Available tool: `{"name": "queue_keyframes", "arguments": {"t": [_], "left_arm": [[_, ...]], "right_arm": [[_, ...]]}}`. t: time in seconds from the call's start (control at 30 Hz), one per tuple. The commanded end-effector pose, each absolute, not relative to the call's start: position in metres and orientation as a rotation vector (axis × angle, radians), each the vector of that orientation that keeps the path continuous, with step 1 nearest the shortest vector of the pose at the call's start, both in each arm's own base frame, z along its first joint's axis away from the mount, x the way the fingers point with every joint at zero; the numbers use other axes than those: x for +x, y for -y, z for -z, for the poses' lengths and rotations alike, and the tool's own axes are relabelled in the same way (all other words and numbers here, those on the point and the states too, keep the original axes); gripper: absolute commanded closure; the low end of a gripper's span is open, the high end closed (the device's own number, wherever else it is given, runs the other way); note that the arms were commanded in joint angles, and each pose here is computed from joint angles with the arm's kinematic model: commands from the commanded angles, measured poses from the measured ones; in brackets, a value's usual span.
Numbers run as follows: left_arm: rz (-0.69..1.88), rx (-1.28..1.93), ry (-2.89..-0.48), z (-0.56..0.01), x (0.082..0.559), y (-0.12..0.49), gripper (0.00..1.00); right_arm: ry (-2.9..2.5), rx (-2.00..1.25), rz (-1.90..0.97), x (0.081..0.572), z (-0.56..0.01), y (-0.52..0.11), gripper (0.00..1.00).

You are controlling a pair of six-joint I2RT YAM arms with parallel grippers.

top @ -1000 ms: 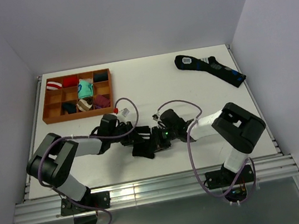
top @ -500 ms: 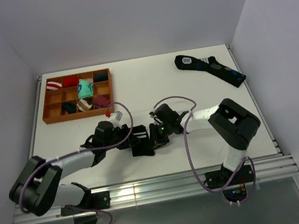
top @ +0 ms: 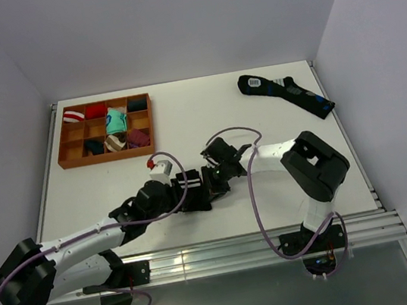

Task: Roll the socks
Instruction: Roll the sock at the center of the board.

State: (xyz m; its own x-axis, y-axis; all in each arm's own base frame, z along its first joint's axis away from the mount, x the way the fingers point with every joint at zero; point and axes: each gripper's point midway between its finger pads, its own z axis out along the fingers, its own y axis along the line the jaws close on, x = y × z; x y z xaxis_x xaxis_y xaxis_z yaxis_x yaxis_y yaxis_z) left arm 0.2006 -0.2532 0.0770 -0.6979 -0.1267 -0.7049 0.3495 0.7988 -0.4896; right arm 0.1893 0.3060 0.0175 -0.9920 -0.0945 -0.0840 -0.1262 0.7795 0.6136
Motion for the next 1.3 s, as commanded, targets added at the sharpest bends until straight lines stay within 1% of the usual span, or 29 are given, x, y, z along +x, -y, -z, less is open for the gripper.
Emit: {"name": "queue_keyframes", "arguments": {"t": [0.0,0.37,0.7,0.9,1.17,1.27], "left_arm": [[0.663,0.122,-2.207,-0.069,0.203,0.239,0.63],[0.569,0.193,-2.236,-0.053,0.191,0.26,0.57],[0.53,0.146,-2.226,-0.054,0.195,0.253,0.5],[0.495,0.178,-2.244,-0.049,0.196,0.256,0.52],[0.564,0.193,-2.223,-0.053,0.191,0.26,0.41],[0.589,0.176,-2.226,-0.051,0.189,0.26,0.4]], "right_arm": [[-2.957,-0.181,-0.867,0.196,-0.006,-0.293,0.81],[-2.97,-0.199,-0.836,0.199,-0.007,-0.292,0.81],[-2.977,-0.22,-0.822,0.199,-0.006,-0.293,0.82],[-2.983,-0.219,-0.818,0.199,-0.005,-0.293,0.82],[-2.996,-0.225,-0.798,0.2,-0.006,-0.292,0.82],[-2.997,-0.23,-0.785,0.202,-0.008,-0.292,0.82]]}}
